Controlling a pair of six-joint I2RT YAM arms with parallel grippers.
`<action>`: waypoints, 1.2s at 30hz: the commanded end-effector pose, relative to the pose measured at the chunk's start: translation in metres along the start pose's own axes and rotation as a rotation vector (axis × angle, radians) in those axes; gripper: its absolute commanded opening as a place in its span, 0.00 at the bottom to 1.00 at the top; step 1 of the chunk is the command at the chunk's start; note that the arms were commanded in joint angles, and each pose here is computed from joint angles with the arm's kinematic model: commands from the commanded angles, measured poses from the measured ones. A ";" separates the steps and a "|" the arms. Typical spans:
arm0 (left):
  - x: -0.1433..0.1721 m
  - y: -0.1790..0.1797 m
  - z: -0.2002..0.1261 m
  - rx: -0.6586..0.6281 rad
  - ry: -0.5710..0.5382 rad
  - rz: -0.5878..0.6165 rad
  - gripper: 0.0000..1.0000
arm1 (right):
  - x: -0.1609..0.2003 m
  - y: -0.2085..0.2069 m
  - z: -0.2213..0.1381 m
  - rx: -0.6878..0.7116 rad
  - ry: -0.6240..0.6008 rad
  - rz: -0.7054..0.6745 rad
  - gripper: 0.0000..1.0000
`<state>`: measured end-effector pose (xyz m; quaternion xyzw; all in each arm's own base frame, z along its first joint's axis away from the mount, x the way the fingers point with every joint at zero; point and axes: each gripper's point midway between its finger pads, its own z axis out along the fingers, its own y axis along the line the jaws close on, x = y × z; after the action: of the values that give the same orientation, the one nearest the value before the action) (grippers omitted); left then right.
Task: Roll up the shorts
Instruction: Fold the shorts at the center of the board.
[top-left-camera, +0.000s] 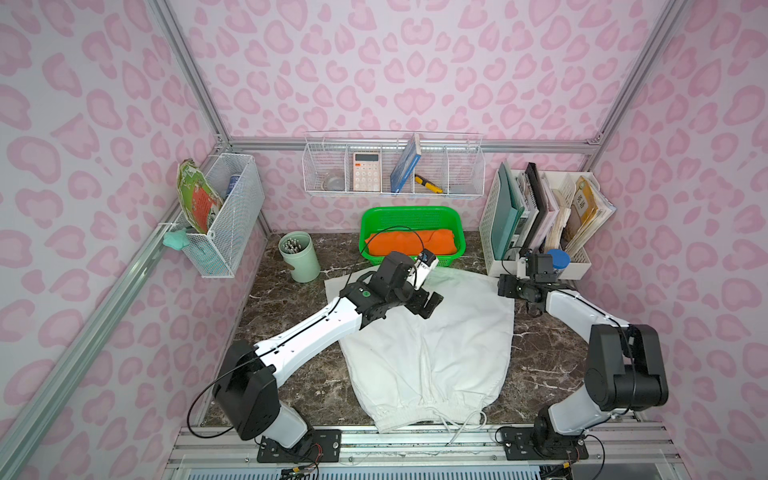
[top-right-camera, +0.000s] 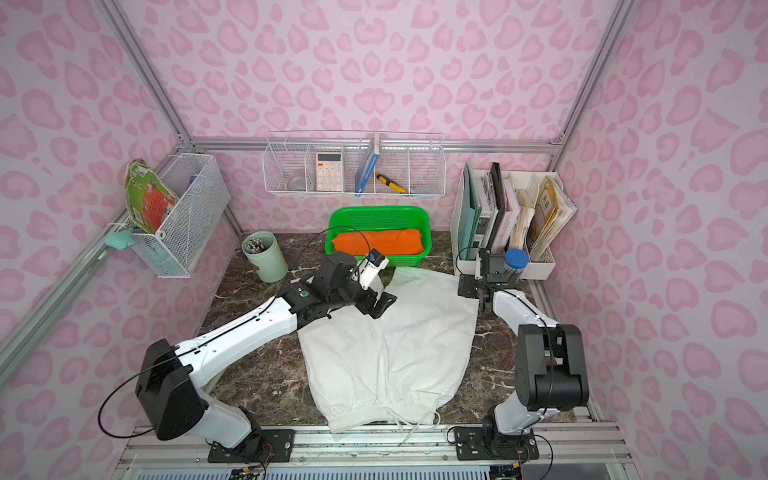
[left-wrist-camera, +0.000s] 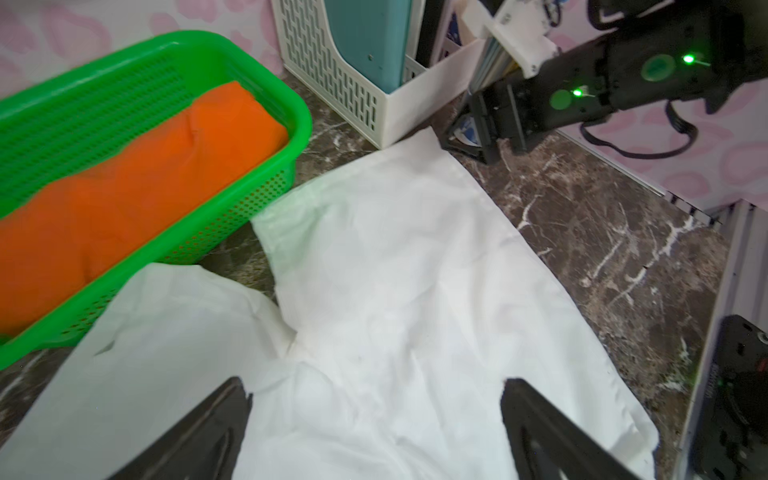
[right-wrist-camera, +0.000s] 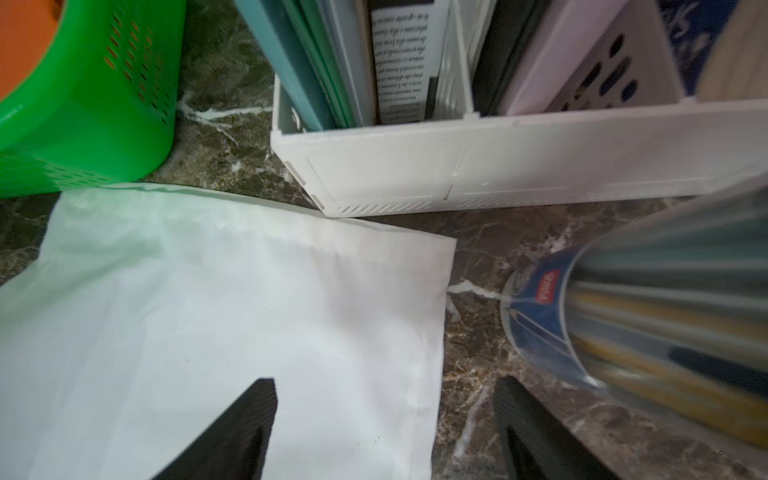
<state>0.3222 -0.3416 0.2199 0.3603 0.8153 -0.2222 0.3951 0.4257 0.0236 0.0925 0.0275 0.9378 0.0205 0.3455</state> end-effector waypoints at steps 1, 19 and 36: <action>0.014 -0.036 0.024 0.095 0.073 -0.009 0.99 | 0.018 -0.006 0.012 0.077 0.092 0.019 0.84; 0.084 -0.172 0.082 0.286 0.265 0.230 0.99 | 0.043 -0.003 0.027 0.063 0.134 0.105 0.85; 0.137 -0.216 0.117 0.194 0.441 0.504 0.98 | 0.054 -0.003 0.030 -0.004 0.139 0.127 0.85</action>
<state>0.1586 -0.5074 0.0697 0.6099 0.7431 -0.1469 0.2331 0.4009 0.0214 0.0331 0.0851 0.9585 0.0322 0.2703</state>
